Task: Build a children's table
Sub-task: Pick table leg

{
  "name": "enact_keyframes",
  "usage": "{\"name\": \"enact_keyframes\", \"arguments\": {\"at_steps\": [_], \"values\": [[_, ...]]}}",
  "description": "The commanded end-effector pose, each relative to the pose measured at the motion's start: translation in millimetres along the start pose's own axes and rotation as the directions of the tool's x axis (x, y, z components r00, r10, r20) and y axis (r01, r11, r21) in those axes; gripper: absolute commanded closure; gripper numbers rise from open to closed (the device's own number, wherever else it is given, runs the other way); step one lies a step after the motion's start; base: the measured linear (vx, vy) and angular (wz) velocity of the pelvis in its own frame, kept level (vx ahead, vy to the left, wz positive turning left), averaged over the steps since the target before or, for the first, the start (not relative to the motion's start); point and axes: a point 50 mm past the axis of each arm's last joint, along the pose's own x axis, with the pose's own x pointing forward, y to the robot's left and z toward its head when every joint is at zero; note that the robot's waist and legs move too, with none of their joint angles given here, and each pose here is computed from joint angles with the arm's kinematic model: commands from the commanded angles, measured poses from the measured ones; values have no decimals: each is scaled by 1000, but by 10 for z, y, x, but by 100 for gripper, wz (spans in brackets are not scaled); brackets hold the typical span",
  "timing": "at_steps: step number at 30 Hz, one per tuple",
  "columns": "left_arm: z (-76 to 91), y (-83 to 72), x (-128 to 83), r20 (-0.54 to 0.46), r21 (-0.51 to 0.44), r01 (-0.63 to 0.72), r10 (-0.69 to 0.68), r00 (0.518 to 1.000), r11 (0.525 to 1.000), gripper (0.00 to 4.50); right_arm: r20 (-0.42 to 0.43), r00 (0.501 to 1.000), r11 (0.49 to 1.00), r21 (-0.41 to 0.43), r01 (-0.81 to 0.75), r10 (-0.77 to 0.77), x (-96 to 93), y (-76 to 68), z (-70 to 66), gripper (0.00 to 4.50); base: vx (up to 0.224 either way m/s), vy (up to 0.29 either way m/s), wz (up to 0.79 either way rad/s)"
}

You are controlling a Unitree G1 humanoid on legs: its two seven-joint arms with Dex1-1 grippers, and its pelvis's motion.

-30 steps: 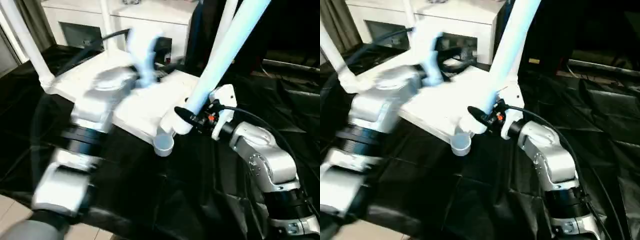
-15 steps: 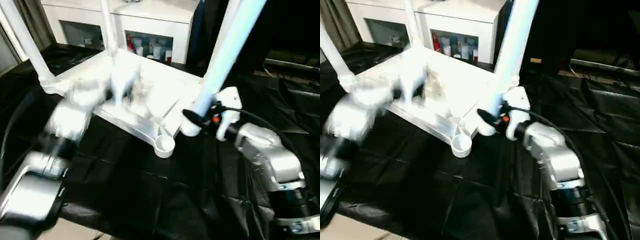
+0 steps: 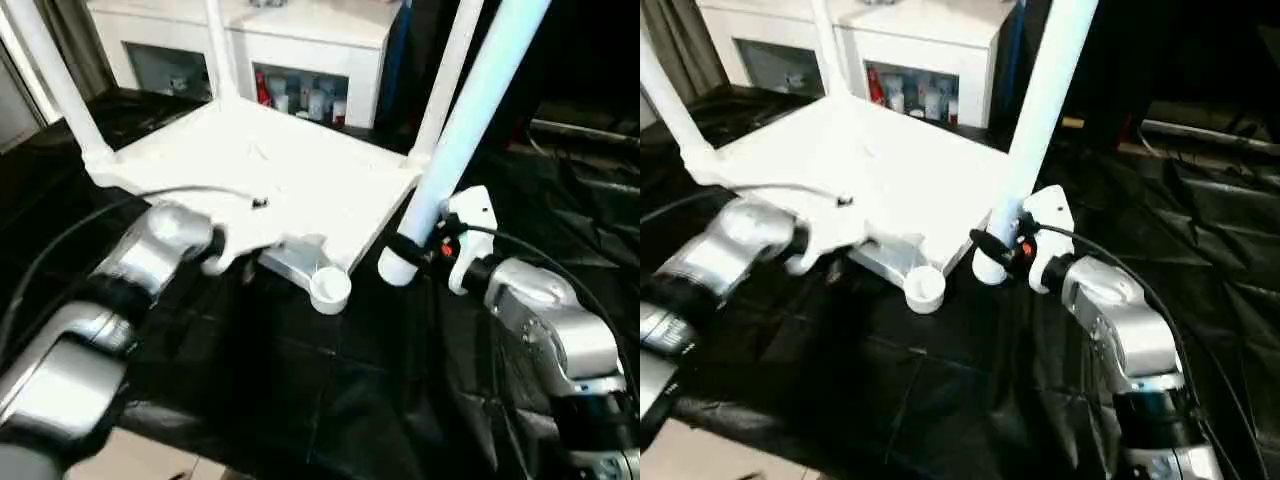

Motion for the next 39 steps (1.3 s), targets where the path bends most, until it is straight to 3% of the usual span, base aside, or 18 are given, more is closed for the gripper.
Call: {"name": "enact_keyframes", "arguments": {"at_steps": [1, 3, 5, 9, 17, 30, 35, 39], "values": [[11, 54, 18, -1, -5, -52, 52, 999, 999, 23, 18, 1000, 1000, -6, 11, -11, -35, -14, 66, 263, 0, 0, 0], [0, 52, 51, -6, -22, -51, 51, 999, 998, 23, 15, 1000, 1000, -4, 12, -12, -41, -9, 62, 263, 0, 0, 0], [-30, 32, 100, -21, -57, -36, 35, 999, 998, 59, 11, 1000, 1000, -2, 14, -14, -49, -10, 54, 263, 0, 0, 0], [-115, 3, 122, -74, -101, -8, 1, 997, 995, 64, 6, 1000, 1000, -2, 16, -16, -56, -16, 50, 263, 0, 0, 0], [-153, 17, 134, -97, -152, -27, 12, 995, 988, 139, -1, 1000, 1000, -3, 16, -16, -59, -11, 34, 263, 0, 0, 0], [-205, -137, 213, -182, -128, 153, -175, 968, 980, 218, -11, 1000, 1000, -18, 3, -3, -25, -4, 24, 263, 0, 0, 0], [-218, -240, 205, -225, -131, 328, -350, 909, 936, 248, -13, 1000, 1000, -26, 4, -4, -21, -16, 28, 263, 0, 0, 0], [-167, -269, 219, -170, -186, 384, -415, 894, 904, 278, -13, 1000, 1000, -27, 8, -8, -31, -28, 27, 263, 0, 0, 0]]}}
